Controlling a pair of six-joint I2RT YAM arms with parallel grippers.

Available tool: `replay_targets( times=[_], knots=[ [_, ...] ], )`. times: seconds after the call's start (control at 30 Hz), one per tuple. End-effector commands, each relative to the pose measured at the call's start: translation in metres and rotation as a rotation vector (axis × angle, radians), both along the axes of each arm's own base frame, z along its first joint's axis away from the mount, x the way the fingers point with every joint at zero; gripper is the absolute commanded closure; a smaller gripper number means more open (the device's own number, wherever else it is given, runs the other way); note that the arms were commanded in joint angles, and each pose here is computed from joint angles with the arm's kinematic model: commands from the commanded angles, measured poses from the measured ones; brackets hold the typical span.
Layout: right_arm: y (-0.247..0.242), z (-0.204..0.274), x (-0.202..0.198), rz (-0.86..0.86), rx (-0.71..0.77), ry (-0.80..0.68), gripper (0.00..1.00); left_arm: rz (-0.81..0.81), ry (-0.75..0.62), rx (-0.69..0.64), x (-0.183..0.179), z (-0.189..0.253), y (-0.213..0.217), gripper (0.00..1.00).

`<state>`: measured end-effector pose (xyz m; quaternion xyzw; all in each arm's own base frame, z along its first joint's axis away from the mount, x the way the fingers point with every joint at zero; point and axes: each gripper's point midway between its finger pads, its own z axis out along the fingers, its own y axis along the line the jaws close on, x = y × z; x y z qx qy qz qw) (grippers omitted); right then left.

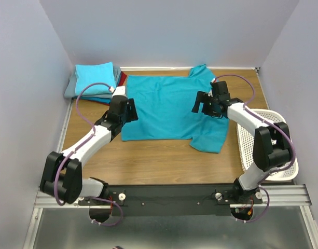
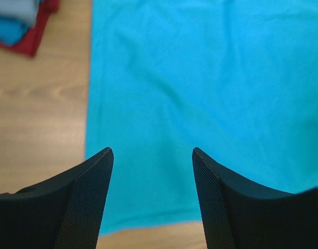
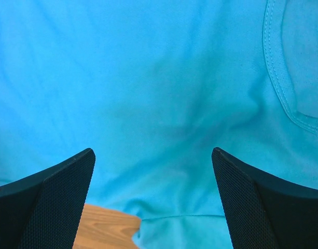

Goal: Fold and stack the t-shirts
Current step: Flatten the tshirt out, then fold the tshirt

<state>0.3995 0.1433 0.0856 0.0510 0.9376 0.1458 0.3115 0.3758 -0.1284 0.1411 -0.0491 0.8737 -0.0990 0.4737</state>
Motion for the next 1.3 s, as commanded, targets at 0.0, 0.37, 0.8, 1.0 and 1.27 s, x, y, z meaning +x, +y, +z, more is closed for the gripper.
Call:
replay_targets(
  times=[0.0,0.37,0.8,1.0,1.27],
  knots=[
    [-0.003,0.004,-0.018,0.015,0.005,0.004,0.00,0.157,0.103,0.022,-0.044,-0.035,0.035,0.31],
    [-0.003,0.004,-0.034,0.029,0.018,0.011,0.00,0.275,0.228,0.026,-0.085,-0.066,0.056,0.45],
    [-0.010,0.001,-0.043,0.021,-0.004,0.010,0.00,0.231,0.393,0.098,-0.099,-0.113,0.048,0.59],
    [-0.012,-0.002,-0.045,0.022,-0.012,0.016,0.00,0.231,0.397,0.101,-0.100,-0.115,0.048,0.59],
    [-0.014,-0.002,-0.053,0.024,-0.011,0.012,0.00,0.216,0.382,0.078,-0.099,-0.113,0.044,0.59]
  ],
)
